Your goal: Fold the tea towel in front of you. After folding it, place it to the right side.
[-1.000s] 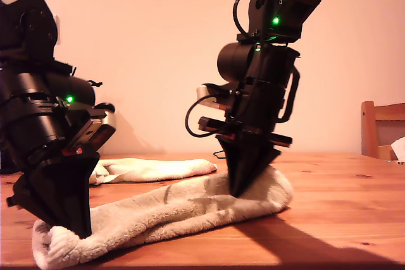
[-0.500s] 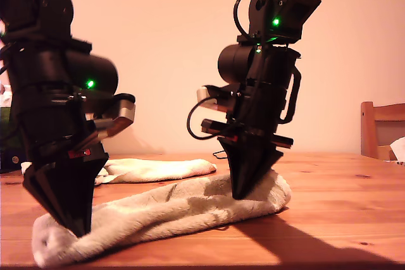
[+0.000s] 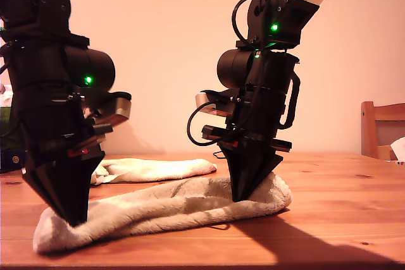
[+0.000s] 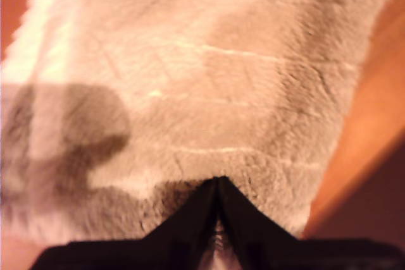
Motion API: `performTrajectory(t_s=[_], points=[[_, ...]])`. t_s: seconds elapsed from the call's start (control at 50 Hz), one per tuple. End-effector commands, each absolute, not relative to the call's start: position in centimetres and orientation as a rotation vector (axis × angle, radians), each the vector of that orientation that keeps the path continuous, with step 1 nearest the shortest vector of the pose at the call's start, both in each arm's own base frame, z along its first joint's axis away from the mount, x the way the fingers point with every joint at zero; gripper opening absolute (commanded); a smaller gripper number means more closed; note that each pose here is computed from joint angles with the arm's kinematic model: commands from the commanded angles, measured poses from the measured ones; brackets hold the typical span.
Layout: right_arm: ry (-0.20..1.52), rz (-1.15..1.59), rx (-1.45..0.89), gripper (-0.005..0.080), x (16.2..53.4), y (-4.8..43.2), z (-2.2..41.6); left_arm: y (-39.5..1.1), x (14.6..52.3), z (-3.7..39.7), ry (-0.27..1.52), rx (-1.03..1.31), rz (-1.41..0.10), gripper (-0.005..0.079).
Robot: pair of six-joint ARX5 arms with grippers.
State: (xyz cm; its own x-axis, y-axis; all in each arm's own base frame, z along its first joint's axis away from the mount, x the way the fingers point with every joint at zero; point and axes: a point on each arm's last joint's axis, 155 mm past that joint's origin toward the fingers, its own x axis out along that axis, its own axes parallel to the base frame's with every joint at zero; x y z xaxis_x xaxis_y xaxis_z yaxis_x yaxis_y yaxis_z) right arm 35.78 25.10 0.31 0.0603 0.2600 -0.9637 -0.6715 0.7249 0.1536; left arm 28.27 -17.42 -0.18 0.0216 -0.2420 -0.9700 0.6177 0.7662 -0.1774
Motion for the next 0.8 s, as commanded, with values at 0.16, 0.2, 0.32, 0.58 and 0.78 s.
performTrajectory(t_s=[0.16, 0.2, 0.32, 0.58, 0.78], points=[[1.396, 0.74, -0.378, -0.0011, 34.6, 24.7, -1.2, -17.0, 29.7, 1.9, 1.298, 0.327, -0.65, -0.0019], [1.397, 0.74, -0.378, -0.0011, 34.6, 24.7, -1.3, -17.0, 29.7, 1.9, 1.297, 0.329, -0.648, -0.0019], [1.418, 0.737, -0.38, -0.0011, 34.1, 24.4, -1.3, -17.0, 29.5, 1.8, 1.31, 0.314, -0.641, -0.0019], [1.443, 0.734, -0.382, -0.0011, 33.6, 24.1, -1.4, -18.0, 27.5, 1.8, 1.374, 0.241, -0.715, -0.0019], [1.469, 0.73, -0.384, -0.0011, 33.1, 23.8, -1.4, -17.8, 26.5, 1.4, 1.421, 0.224, -0.724, -0.0019]])
